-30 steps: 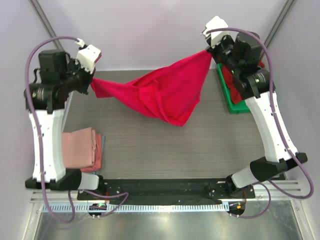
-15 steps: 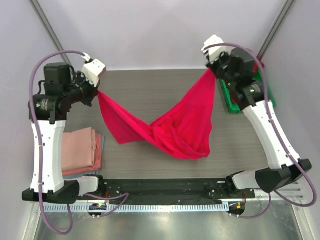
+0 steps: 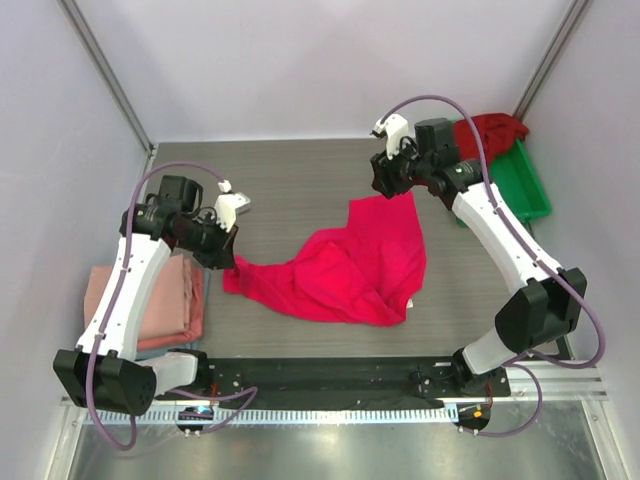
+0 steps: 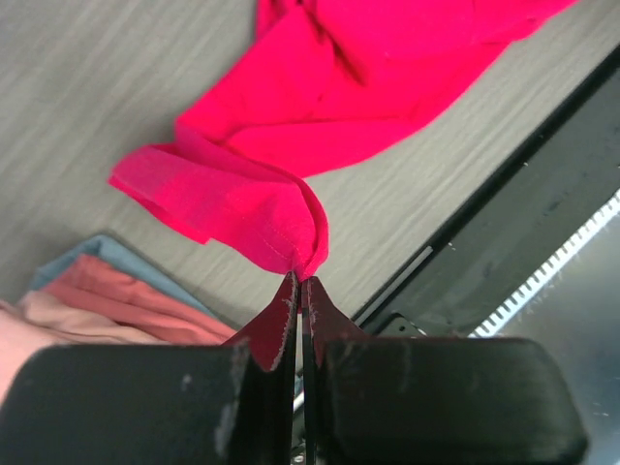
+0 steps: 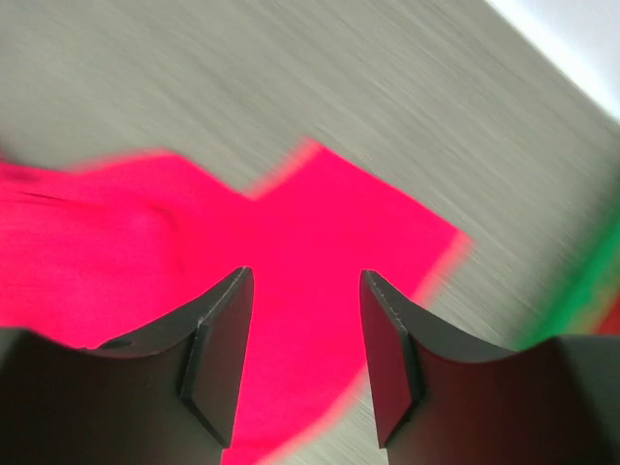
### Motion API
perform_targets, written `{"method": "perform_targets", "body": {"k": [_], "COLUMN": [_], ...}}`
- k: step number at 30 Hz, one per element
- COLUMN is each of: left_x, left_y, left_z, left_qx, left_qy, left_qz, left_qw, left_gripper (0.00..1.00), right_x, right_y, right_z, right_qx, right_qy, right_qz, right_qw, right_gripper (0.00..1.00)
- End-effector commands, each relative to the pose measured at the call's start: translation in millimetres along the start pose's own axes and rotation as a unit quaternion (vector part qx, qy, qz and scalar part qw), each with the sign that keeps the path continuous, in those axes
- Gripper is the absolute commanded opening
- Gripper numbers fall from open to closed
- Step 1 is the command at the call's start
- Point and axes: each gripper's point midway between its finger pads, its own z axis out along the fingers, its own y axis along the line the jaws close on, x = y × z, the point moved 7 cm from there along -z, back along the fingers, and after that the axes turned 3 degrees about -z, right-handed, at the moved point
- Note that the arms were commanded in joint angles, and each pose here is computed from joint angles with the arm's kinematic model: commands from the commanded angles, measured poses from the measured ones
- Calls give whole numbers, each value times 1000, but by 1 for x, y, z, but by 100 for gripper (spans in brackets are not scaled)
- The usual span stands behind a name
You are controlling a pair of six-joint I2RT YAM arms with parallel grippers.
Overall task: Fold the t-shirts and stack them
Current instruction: Flatten the tshirt out
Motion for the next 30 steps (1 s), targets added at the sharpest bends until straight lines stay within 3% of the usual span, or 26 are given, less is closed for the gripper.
{"method": "perform_targets", "body": {"k": [1,9,15,22,30], "left_x": [2,13,18,21,24], "left_y": [-12,-12,-3,5,10], "left_z": [-2,-4,-7,-10,-5], "left_qx": [23,16,-1,-13,-14], "left_qy": [-28,-18,-8,-6,1], "left_qz": [-8,-32,-52,-70,-77], "left_qw": [999,999,999,997,997], "left_gripper": [0,0,0,0,0], "right_x": [-24,21,33,42,62], "right_y": [59,93,109,108,111], "right_z": [-7,71,116,145,145], "right_qx": [-202,-328,-364,-381,-394], "right_qy": [-54,32,64,91,131], "right_qz": [101,105,64,45,23], "right_qw": [973,938,927,919,910], "right_gripper": [52,47,47,48,48]}}
